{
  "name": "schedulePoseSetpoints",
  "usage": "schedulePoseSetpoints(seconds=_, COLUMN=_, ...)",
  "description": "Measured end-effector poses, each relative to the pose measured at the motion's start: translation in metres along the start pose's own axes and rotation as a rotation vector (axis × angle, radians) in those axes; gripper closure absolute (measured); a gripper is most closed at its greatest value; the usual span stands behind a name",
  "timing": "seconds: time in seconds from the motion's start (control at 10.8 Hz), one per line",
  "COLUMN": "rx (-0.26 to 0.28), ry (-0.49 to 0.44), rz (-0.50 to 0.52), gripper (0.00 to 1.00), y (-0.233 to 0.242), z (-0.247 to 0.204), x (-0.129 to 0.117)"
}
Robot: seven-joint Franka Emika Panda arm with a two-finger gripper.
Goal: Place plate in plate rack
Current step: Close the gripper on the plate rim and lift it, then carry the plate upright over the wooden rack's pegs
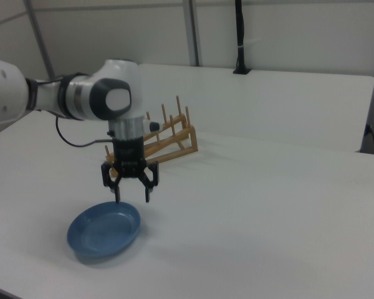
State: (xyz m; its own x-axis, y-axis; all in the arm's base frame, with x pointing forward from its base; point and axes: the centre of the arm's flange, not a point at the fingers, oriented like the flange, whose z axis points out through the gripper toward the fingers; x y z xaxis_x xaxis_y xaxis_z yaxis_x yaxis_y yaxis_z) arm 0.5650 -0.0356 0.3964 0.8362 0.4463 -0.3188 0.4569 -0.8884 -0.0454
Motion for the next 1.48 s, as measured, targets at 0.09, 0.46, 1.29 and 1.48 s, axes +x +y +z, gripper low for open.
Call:
schedulePoseSetpoints(seconds=0.09, rx=-0.003, ry=-0.015, rz=-0.009, gripper=0.29, y=0.002, z=0.018, x=0.010)
schedulePoseSetpoints(seconds=0.46, rx=-0.019, ry=-0.067, rz=-0.046, gripper=0.61, y=0.001, z=0.073, x=0.035)
schedulePoseSetpoints(seconds=1.29, rx=-0.065, ry=0.008, rz=0.015, gripper=0.95, y=0.006, z=0.001, x=0.044)
schedulePoseSetpoints(seconds=1.48, rx=-0.071, ry=0.114, rz=0.083, gripper=0.95, y=0.004, z=-0.073, x=0.040)
